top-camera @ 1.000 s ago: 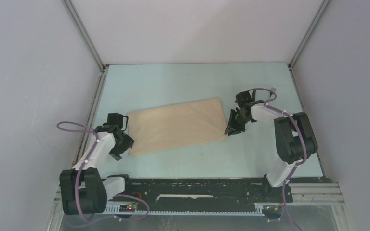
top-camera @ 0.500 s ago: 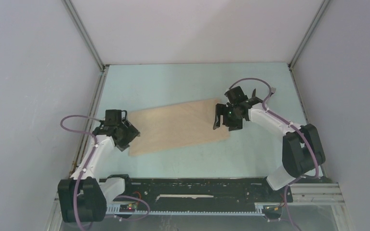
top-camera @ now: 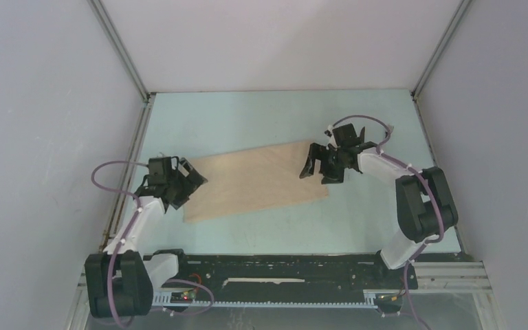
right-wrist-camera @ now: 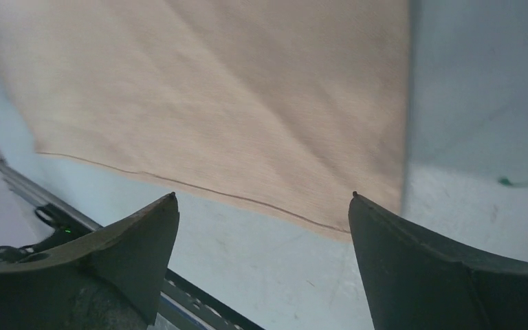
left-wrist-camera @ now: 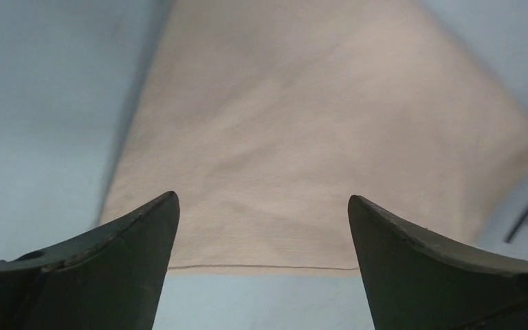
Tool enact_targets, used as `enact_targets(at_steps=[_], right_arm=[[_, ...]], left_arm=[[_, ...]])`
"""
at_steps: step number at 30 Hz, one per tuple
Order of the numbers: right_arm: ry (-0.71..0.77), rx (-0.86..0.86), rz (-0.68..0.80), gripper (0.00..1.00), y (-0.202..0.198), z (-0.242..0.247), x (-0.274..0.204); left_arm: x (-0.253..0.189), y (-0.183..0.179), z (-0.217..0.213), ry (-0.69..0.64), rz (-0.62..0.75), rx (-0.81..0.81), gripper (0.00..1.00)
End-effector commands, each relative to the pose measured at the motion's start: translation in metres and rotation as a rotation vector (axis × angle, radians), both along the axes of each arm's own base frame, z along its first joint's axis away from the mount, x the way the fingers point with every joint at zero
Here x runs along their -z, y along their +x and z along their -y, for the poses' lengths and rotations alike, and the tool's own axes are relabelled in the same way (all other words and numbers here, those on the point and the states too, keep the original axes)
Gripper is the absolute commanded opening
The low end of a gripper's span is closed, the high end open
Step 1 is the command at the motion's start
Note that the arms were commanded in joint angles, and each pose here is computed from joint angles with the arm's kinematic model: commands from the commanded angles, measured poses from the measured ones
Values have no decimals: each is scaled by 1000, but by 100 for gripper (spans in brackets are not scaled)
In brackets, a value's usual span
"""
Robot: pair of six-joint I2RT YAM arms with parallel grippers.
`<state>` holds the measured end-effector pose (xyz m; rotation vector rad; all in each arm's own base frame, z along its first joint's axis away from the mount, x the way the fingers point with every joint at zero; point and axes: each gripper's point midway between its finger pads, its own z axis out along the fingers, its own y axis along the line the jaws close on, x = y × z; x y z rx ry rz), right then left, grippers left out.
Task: Fold the napkin into a case and place the utensils inside
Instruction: Smooth out the rectangle-folded napkin at the center of the board.
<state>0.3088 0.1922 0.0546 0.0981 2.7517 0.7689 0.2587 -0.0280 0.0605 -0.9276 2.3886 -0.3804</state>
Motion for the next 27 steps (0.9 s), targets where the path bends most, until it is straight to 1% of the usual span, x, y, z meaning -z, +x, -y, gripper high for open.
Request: enact_targets(at_steps=[1, 3, 4, 7, 8, 10, 13, 16, 19, 22, 27], right_arm=[[241, -15, 322, 100, 61, -43, -84], [345, -9, 338, 100, 90, -58, -86], [404, -15, 307, 100, 99, -63, -83], [633, 12, 302, 100, 137, -79, -97], [677, 11, 294, 100, 148, -82, -96], [715, 11, 264, 100, 165, -86, -84], [697, 38, 236, 99, 182, -82, -59], [682, 88, 197, 100, 191, -67, -35], [636, 151, 166, 100, 199, -47, -12], [571, 203, 98, 100, 205, -30, 12], [518, 303, 52, 100, 218, -4, 30]], left_arm=[[-78, 64, 15, -106, 371, 24, 99], [-82, 84, 16, -160, 434, -24, 100], [-82, 94, 16, -175, 460, -37, 99], [-79, 121, 6, -180, 513, -94, 98], [-76, 127, 2, -179, 512, -115, 98], [-73, 143, -4, -190, 528, -140, 98], [-59, 164, -9, -193, 519, -151, 98], [-28, 175, -18, -218, 444, -197, 98], [-6, 171, -29, -215, 392, -253, 98], [14, 160, -43, -187, 329, -331, 99], [18, 155, -61, -169, 323, -379, 100]])
